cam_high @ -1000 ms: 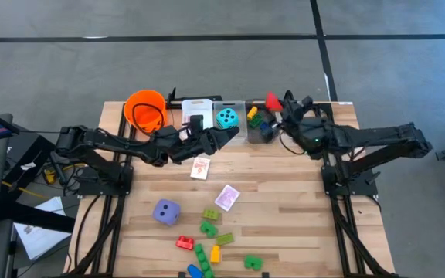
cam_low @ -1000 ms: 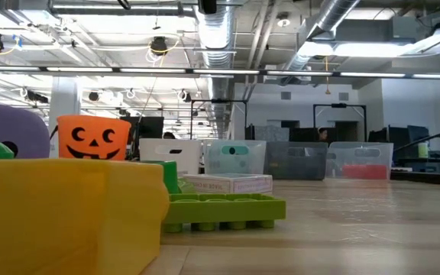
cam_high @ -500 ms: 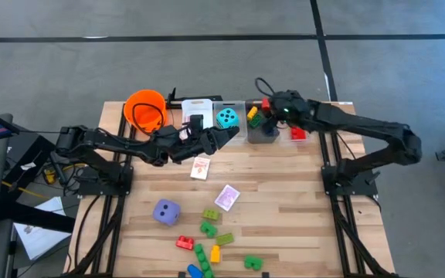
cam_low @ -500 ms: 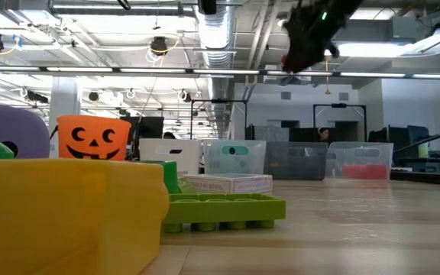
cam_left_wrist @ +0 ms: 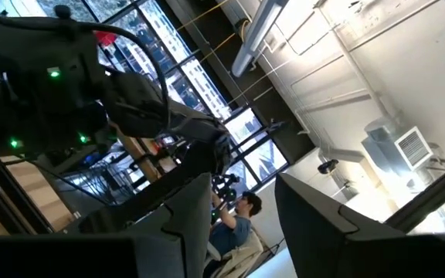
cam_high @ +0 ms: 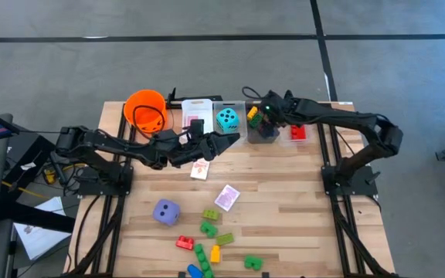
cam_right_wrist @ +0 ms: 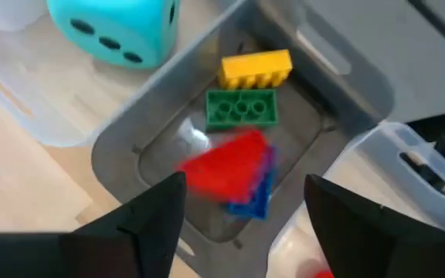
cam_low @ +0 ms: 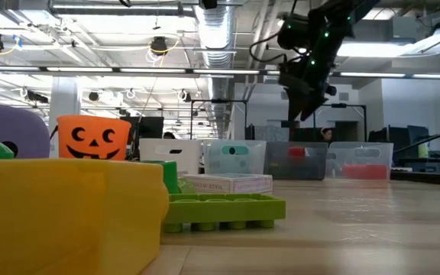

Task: Pick & Place Toys
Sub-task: Put the large green game piece into the right transparent bin

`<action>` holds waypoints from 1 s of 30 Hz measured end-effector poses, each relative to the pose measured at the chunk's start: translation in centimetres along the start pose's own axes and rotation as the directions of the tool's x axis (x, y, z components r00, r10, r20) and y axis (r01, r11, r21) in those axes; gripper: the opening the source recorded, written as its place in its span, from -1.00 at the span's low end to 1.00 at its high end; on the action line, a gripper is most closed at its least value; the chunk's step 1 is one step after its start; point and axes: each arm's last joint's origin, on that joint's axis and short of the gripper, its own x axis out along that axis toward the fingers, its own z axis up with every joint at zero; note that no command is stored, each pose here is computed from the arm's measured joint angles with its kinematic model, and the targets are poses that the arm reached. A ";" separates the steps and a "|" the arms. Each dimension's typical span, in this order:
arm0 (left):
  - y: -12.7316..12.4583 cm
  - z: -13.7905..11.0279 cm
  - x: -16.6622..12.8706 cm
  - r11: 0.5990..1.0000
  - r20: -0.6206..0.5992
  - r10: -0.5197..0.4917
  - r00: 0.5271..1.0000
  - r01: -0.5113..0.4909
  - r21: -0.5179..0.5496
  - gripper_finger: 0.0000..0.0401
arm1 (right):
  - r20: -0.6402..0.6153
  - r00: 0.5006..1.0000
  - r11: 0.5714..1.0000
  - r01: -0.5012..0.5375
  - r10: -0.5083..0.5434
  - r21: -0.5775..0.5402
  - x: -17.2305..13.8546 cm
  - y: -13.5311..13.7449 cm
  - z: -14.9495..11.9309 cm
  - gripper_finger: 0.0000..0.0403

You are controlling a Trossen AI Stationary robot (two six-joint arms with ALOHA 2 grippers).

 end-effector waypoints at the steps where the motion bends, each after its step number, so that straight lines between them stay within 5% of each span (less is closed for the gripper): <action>1: 0.0 0.1 0.0 1.000 0.002 0.001 1.000 -0.001 0.001 -0.32 | -0.008 1.000 1.000 -0.007 0.007 -0.002 0.1 0.0 0.0 0.29; 9: 0.1 0.2 0.1 1.000 0.016 0.012 1.000 -0.012 0.003 -0.32 | 0.014 0.996 0.994 -0.090 0.091 -0.070 -0.8 0.9 -0.1 0.32; 17: 0.1 0.2 0.1 1.000 0.016 0.011 1.000 -0.011 0.003 -0.32 | 0.173 0.939 0.941 -0.255 0.296 -0.224 -6.2 5.1 -1.0 0.32; 24: -0.8 -1.0 -0.4 0.999 -0.046 -0.032 0.998 0.032 -0.012 -0.32 | 0.249 0.779 0.766 -0.406 0.575 -0.498 -11.9 10.1 -3.4 0.32; 30: -2.1 -2.6 -1.1 0.996 -0.127 -0.089 0.988 0.088 -0.012 -0.32 | 0.204 0.672 0.638 -0.498 0.712 -0.587 -14.5 13.9 -6.1 0.32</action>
